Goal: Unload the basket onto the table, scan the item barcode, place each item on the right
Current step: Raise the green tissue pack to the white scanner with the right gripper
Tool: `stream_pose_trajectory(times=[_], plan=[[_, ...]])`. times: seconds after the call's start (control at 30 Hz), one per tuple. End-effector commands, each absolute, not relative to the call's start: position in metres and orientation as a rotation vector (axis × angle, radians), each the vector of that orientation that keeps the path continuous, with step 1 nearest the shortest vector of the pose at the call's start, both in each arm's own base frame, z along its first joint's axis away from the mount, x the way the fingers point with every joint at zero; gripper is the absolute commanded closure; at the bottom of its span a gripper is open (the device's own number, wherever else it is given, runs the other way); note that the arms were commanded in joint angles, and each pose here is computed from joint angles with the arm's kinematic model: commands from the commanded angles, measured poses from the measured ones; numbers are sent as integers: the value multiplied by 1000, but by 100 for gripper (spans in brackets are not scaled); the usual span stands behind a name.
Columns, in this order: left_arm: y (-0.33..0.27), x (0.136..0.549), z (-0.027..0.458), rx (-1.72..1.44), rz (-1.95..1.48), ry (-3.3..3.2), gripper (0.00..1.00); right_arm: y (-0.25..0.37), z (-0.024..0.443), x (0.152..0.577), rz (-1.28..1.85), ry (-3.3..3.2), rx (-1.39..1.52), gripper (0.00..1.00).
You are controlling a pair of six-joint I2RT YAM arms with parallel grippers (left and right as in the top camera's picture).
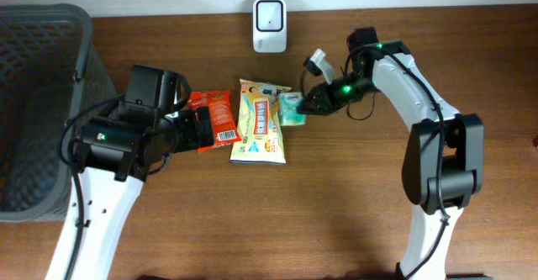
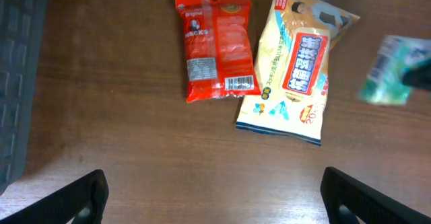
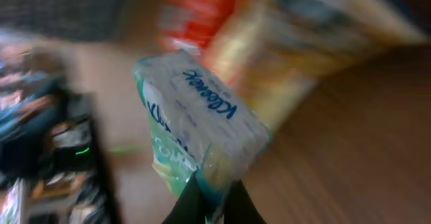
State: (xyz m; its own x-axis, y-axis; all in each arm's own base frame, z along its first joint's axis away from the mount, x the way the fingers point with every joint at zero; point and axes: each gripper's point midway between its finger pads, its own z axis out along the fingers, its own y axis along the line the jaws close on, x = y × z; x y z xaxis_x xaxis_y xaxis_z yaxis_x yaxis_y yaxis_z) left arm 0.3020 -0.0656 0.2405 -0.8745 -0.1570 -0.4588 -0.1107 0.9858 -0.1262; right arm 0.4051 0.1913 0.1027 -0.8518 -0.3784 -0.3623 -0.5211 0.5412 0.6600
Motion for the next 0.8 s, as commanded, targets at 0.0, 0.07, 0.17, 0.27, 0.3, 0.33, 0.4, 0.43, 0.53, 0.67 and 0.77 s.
stream_pose_trajectory(times=[0.0,0.07,0.17,0.27,0.3,0.33,0.4,0.43,0.53,0.67,0.77], plan=[[-64,303,246,-182,-129,2629,1,148,99,457,553,2843,-346,96],[-64,303,246,-182,-129,2628,1,137,125,499,306,2710,-280,96],[-64,303,246,-182,-129,2628,1,135,148,541,107,2511,-285,96],[-64,303,246,-182,-129,2628,1,165,171,565,-1,2298,-565,96],[-64,303,246,-182,-129,2628,1,171,183,578,-111,2206,-597,96],[-64,303,246,-182,-129,2628,1,179,188,586,-160,2139,-649,96],[-64,303,246,-182,-129,2628,1,197,187,601,-225,2017,-786,96],[-64,303,246,-182,-129,2628,1,207,183,611,-264,1943,-847,96],[-64,303,246,-182,-129,2628,1,220,170,632,-312,1831,-893,96],[-64,303,246,-182,-129,2628,1,224,156,641,-363,1778,-947,96],[-64,303,246,-182,-129,2628,1,221,156,642,-358,1798,-901,96]])
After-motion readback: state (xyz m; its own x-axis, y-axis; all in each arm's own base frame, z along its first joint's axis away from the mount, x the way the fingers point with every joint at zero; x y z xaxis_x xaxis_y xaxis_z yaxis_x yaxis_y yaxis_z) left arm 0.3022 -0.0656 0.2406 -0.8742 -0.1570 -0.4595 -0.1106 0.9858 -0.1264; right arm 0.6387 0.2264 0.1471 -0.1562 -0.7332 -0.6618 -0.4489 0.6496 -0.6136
